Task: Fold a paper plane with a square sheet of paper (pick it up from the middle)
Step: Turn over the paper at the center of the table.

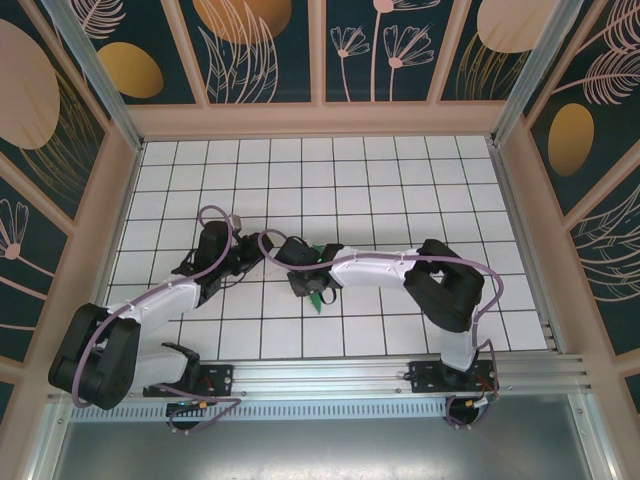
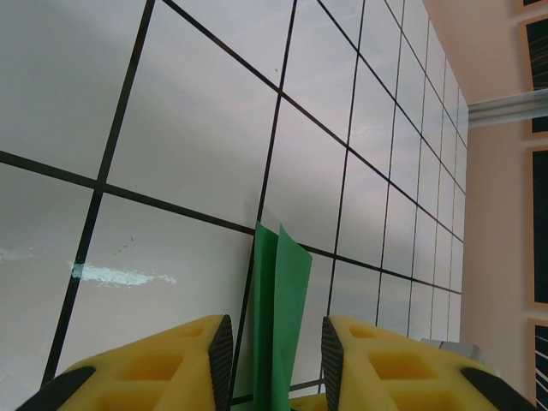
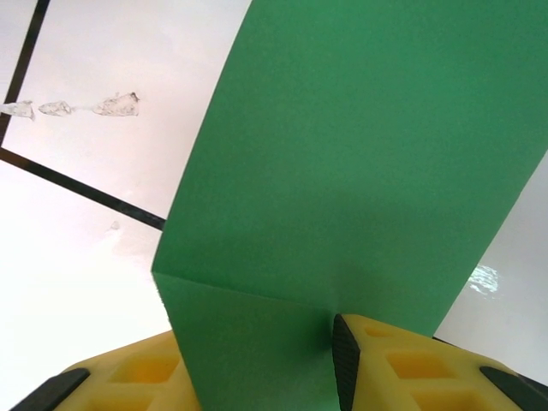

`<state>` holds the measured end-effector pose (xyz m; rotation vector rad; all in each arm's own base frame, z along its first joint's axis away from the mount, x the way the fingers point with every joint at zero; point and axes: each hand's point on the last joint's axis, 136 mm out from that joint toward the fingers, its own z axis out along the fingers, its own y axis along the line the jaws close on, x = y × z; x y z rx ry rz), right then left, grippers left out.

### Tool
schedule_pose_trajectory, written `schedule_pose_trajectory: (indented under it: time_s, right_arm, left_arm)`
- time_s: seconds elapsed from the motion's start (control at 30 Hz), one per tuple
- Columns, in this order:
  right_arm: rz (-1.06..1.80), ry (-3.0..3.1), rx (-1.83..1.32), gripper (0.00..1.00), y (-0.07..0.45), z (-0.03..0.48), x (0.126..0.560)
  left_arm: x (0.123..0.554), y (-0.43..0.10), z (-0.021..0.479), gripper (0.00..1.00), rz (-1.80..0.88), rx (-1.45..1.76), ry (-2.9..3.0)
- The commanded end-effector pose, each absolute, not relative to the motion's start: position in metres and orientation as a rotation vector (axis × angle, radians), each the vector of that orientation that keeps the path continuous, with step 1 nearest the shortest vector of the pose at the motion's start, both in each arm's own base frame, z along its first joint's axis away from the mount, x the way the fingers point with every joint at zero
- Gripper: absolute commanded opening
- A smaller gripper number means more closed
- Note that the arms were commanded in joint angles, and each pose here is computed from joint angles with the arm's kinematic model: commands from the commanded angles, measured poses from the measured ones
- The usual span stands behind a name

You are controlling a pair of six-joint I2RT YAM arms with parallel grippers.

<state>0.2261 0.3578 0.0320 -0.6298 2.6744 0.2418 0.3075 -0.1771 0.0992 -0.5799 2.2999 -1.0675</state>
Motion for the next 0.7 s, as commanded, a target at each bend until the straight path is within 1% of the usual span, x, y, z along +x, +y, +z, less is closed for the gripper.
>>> schedule_pose_trajectory:
  time_s: [0.0,0.07,0.13,0.2,0.23,0.3,0.4,0.47,0.67]
  right_arm:
    - [0.323,2.656,-0.620,0.39,0.361,0.043,0.225]
    - [0.367,2.662,-0.610,0.33,0.363,0.045,0.225]
    - [0.414,2.660,-0.604,0.30,0.364,0.047,0.225]
    - [0.465,2.672,-0.603,0.28,0.365,0.047,0.224]
    - [0.484,2.673,-0.602,0.25,0.364,0.046,0.224]
    - [0.568,2.680,-0.622,0.23,0.368,0.046,0.221]
    - [0.695,2.696,-0.625,0.16,0.370,0.044,0.217]
    - [0.820,2.694,-0.631,0.16,0.372,0.044,0.215]
    - [1.078,2.660,-0.622,0.16,0.372,0.049,0.217]
  left_arm:
    - [0.307,-0.177,0.096,0.36,-1.086,-0.584,2.295]
    - [0.306,-0.177,0.095,0.36,-1.085,-0.581,2.297]
    - [0.306,-0.178,0.094,0.36,-1.089,-0.577,2.304]
    - [0.305,-0.178,0.094,0.36,-1.088,-0.574,2.305]
    - [0.305,-0.178,0.094,0.36,-1.085,-0.572,2.307]
    - [0.304,-0.178,0.093,0.36,-1.088,-0.570,2.311]
    - [0.303,-0.180,0.092,0.36,-1.099,-0.558,2.315]
    - [0.302,-0.182,0.093,0.36,-1.116,-0.543,2.313]
    - [0.296,-0.193,0.092,0.36,-1.214,-0.502,2.320]
